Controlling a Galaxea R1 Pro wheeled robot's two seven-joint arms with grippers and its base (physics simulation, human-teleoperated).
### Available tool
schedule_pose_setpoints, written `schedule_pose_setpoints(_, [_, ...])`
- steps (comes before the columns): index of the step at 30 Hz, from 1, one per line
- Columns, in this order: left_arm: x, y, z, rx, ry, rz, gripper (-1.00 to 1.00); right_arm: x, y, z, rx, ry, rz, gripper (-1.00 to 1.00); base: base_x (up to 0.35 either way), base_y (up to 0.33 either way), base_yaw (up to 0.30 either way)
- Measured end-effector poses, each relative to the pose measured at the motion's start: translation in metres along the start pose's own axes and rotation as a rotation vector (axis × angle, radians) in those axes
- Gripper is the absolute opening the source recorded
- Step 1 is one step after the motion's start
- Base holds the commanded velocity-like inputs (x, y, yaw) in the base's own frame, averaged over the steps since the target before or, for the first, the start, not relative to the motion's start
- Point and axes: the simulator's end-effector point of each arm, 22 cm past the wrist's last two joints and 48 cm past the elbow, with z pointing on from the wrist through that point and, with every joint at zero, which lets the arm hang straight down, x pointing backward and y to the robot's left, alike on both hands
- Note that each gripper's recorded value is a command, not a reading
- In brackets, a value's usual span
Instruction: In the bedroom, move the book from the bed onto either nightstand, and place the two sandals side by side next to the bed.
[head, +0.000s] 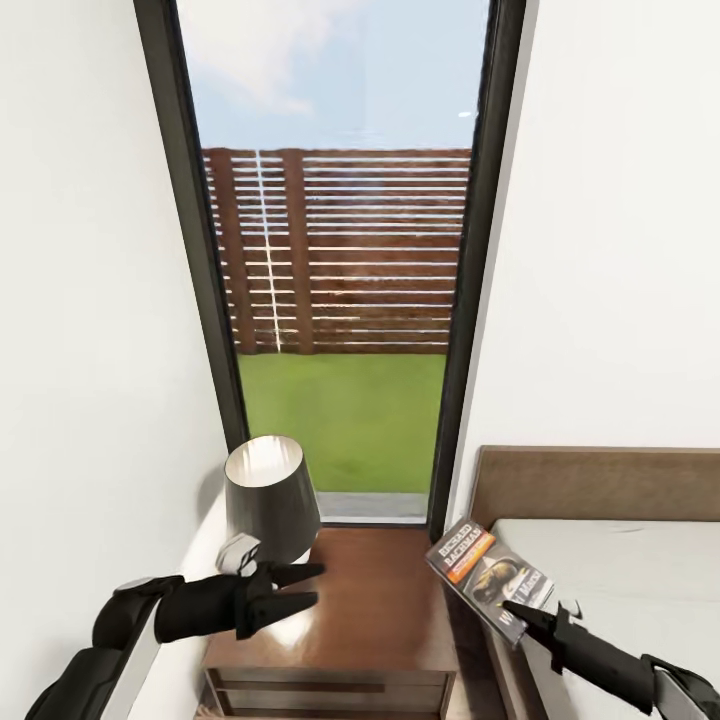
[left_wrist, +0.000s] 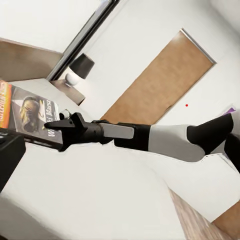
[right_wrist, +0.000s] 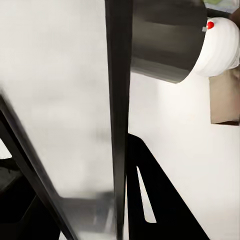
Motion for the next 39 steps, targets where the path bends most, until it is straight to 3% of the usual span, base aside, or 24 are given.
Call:
schedule_pose_setpoints(3, [-0.001, 0.001, -0.002, 0.001, -0.008, -0.007, 1.00, -0.012, -0.001, 0.010, 0.042, -0.003, -0.026, -1.00, 0.000, 0.000, 0.000])
schedule_pose_setpoints(4, [-0.003, 0.000, -0.002, 0.007, -0.017, -0.009, 1.00, -0.009, -0.014, 0.021, 0.105, 0.004, -0.027, -1.00, 0.000, 0.000, 0.000])
schedule_pose_setpoints(7, [-0.004, -0.002, 0.000, 0.015, -0.024, -0.010, 1.00, 0.012, -0.031, 0.052, 0.177, 0.027, -0.001, -1.00, 0.000, 0.000, 0.000])
schedule_pose_setpoints(10, [-0.003, -0.002, 0.002, 0.019, -0.027, -0.012, 1.00, 0.030, -0.023, 0.088, 0.167, 0.047, 0.012, -1.00, 0.000, 0.000, 0.000])
schedule_pose_setpoints(15, [-0.003, -0.002, 0.004, 0.020, -0.028, -0.012, 1.00, 0.048, -0.004, 0.121, 0.119, 0.071, 0.012, -1.00, 0.000, 0.000, 0.000])
schedule_pose_setpoints(27, [-0.003, -0.001, 0.004, 0.013, -0.029, -0.014, 1.00, 0.055, -0.003, 0.129, 0.115, 0.074, 0.008, -1.00, 0.271, 0.000, 0.000])
schedule_pose_setpoints(32, [-0.003, -0.001, 0.004, 0.013, -0.028, -0.014, 1.00, 0.070, 0.006, 0.145, 0.085, 0.093, 0.030, -1.00, 0.319, 0.000, 0.000])
schedule_pose_setpoints(39, [-0.003, 0.000, 0.005, 0.013, -0.029, -0.014, 1.00, 0.074, 0.008, 0.150, 0.077, 0.098, 0.035, -1.00, 0.252, 0.000, 0.000])
